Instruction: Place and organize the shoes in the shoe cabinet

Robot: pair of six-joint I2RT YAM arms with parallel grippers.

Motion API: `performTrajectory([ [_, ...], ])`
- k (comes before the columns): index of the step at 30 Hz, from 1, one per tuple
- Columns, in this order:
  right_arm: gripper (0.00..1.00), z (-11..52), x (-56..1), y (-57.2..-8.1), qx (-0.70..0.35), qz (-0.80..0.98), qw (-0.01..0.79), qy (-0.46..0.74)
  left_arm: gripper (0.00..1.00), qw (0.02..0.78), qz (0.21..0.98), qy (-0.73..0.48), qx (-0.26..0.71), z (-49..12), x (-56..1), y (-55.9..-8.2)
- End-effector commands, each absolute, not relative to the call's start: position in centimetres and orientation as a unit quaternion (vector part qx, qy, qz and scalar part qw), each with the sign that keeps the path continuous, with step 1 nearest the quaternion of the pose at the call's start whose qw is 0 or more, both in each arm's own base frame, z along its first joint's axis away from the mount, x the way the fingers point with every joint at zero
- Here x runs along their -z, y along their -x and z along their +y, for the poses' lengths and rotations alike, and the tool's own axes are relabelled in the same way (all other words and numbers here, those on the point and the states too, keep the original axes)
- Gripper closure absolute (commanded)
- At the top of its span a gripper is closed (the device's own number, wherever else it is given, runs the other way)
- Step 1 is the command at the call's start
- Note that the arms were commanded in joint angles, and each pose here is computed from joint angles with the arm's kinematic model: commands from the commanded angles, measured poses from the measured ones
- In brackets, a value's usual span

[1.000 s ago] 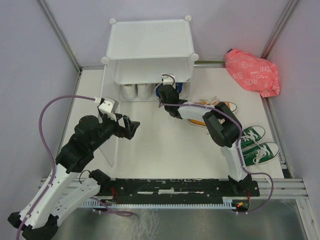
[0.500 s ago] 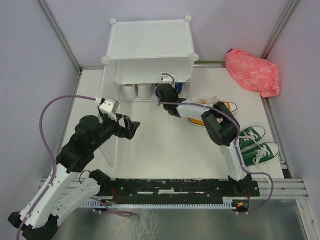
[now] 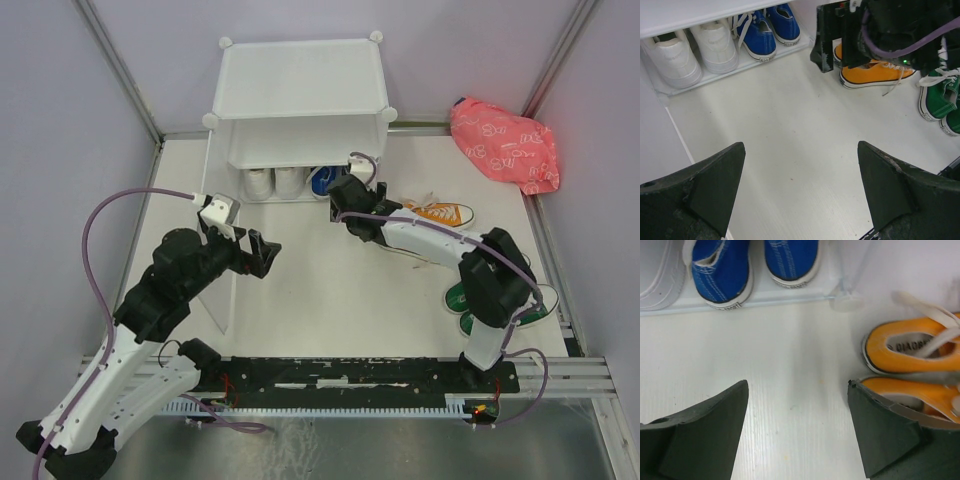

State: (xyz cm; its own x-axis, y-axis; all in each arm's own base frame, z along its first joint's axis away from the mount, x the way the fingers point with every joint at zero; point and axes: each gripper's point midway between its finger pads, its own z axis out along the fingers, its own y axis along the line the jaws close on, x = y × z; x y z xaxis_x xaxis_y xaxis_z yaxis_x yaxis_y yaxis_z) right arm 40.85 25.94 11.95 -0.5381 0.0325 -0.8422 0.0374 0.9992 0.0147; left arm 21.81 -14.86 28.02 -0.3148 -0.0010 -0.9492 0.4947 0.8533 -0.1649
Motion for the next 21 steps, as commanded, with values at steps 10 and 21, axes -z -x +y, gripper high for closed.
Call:
performTrajectory([
  [10, 0.12, 14.3, -15.8, -31.5, 0.049, 0.880, 0.408, -0.239, 0.01, 0.588, 0.758, -0.171, 0.226, -15.0, -30.3, -21.8],
  [21, 0.16, 13.6, -14.7, -35.7, -0.062, 0.813, 0.362, -0.451, 0.01, 0.582, 0.755, -0.191, 0.234, -15.7, -30.9, -21.7],
])
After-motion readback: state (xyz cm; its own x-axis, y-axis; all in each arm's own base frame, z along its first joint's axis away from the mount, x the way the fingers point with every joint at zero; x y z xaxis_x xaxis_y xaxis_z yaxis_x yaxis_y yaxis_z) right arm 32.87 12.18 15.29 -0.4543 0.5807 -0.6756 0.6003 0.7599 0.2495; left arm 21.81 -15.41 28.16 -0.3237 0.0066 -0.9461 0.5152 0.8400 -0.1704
